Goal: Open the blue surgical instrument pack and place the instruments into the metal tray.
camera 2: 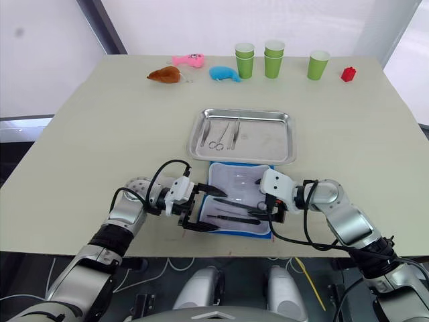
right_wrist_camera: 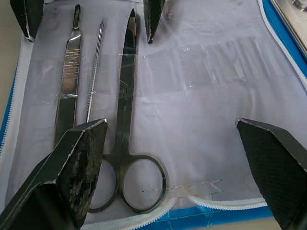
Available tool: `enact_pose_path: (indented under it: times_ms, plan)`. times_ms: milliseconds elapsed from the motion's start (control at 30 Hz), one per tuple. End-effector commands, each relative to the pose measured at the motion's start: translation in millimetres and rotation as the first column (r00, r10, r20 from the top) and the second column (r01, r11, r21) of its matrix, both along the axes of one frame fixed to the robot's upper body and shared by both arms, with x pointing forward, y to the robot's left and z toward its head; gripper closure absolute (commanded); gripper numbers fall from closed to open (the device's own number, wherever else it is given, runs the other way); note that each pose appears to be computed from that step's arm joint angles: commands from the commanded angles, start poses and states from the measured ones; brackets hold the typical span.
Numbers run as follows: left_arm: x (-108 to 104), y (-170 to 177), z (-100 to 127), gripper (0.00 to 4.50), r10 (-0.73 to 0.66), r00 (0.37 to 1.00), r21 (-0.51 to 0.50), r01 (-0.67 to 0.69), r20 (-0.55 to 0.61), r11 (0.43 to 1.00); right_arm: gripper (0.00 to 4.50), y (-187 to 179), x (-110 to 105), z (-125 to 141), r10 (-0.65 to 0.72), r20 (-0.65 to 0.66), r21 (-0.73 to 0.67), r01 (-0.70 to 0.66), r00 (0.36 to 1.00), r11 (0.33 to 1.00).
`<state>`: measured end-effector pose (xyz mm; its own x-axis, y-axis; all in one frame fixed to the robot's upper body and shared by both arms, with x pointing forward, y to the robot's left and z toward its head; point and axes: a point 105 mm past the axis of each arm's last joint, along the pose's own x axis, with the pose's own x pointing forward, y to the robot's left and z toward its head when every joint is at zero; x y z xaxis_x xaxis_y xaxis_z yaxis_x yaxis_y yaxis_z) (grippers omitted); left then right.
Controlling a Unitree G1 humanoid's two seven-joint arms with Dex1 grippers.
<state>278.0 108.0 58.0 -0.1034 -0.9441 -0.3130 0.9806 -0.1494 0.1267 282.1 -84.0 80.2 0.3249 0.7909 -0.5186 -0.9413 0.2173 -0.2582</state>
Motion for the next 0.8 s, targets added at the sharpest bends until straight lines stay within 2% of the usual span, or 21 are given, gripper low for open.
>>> enact_pose_path:
  times_ms: [33,67,133,167,233,400,433,600,800]
  plan:
    - [-13.4,3.9,-28.3,0.02,0.009,0.992,0.076,0.001,-0.124,0.997,0.0,-6.4,-2.4,-21.3,-0.024,-0.051,-0.099,0.019,0.998,0.995]
    - [-13.5,3.7,-28.4,0.02,0.01,0.992,0.076,-0.001,-0.125,0.997,0.0,-7.1,-3.3,-22.9,-0.026,-0.067,-0.104,0.019,0.997,0.994]
    - [-14.0,3.4,-28.8,0.0,0.014,0.992,0.076,-0.005,-0.128,0.997,0.54,-9.1,-6.0,-26.3,-0.025,-0.101,-0.119,0.013,0.995,0.993]
    - [-14.2,3.3,-29.0,0.0,0.017,0.992,0.076,-0.007,-0.129,0.997,1.1,-9.7,-7.0,-27.5,-0.027,-0.115,-0.124,0.013,0.993,0.992]
    - [-14.4,3.4,-29.2,0.0,0.021,0.991,0.076,-0.011,-0.131,0.997,1.85,-9.5,-8.9,-28.0,-0.024,-0.132,-0.124,0.007,0.991,0.992]
    - [-14.6,3.7,-29.8,0.0,0.036,0.99,0.074,-0.026,-0.135,0.997,4.2,-8.0,-10.9,-27.0,-0.013,-0.134,-0.123,-0.003,0.991,0.992]
    - [-14.9,3.7,-30.3,0.0,0.039,0.99,0.074,-0.029,-0.137,0.997,4.4,-7.5,-11.5,-27.0,-0.011,-0.134,-0.122,-0.005,0.991,0.992]
    - [-16.2,0.5,-32.3,0.0,0.066,0.986,0.063,-0.057,-0.156,0.996,4.4,-4.6,-11.4,-23.7,0.018,-0.105,-0.121,-0.031,0.994,0.992]
    - [-19.9,-2.8,-33.2,0.0,0.083,0.983,0.059,-0.074,-0.163,0.996,4.4,4.4,-5.9,-7.6,0.105,-0.031,-0.125,-0.108,0.994,0.986]
